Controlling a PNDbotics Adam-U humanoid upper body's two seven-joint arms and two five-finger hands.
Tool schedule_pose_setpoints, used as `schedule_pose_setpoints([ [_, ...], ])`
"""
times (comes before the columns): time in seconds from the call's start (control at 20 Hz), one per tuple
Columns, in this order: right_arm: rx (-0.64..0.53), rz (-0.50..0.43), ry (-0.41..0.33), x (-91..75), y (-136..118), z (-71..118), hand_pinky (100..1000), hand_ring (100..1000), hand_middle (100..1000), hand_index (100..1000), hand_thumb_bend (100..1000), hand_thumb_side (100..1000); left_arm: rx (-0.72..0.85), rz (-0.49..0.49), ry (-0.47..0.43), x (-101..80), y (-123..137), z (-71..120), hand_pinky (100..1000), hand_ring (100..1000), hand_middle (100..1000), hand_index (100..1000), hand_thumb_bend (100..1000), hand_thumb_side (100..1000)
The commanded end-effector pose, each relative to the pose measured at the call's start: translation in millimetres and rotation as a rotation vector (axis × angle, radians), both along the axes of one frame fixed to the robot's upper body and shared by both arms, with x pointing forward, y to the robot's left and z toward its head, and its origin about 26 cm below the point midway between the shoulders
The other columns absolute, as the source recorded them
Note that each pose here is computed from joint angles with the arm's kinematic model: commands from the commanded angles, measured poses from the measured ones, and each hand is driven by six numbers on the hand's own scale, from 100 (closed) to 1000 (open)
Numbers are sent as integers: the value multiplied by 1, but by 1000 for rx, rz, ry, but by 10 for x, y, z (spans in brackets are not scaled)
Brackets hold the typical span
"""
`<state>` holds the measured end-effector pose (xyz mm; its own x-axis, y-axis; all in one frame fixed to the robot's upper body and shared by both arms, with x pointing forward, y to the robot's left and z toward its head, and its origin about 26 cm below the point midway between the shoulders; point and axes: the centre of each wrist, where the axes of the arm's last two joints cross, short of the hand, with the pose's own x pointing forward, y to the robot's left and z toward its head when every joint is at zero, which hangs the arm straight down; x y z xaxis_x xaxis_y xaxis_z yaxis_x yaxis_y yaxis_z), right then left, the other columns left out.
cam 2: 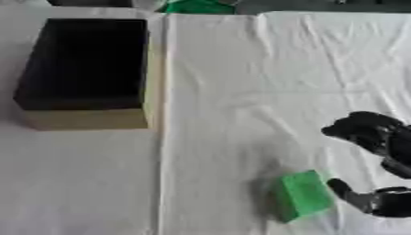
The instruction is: Pick up objects on the table and place them in the box.
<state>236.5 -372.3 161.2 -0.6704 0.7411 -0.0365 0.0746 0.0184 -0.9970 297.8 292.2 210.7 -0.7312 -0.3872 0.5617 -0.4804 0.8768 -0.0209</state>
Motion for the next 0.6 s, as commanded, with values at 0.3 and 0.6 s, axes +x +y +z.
schedule_pose_setpoints([
  [0.3, -40, 52, 45, -15, 3, 13, 919, 866, 801, 962, 357, 914, 28, -1, -28, -17, 14, 100, 628, 704, 726, 785, 473, 1000],
  [0.6, -93, 103, 41, -26, 26, -31, 925, 876, 815, 972, 596, 1000, 29, -6, -31, -15, 7, 106, 628, 704, 726, 785, 471, 1000],
])
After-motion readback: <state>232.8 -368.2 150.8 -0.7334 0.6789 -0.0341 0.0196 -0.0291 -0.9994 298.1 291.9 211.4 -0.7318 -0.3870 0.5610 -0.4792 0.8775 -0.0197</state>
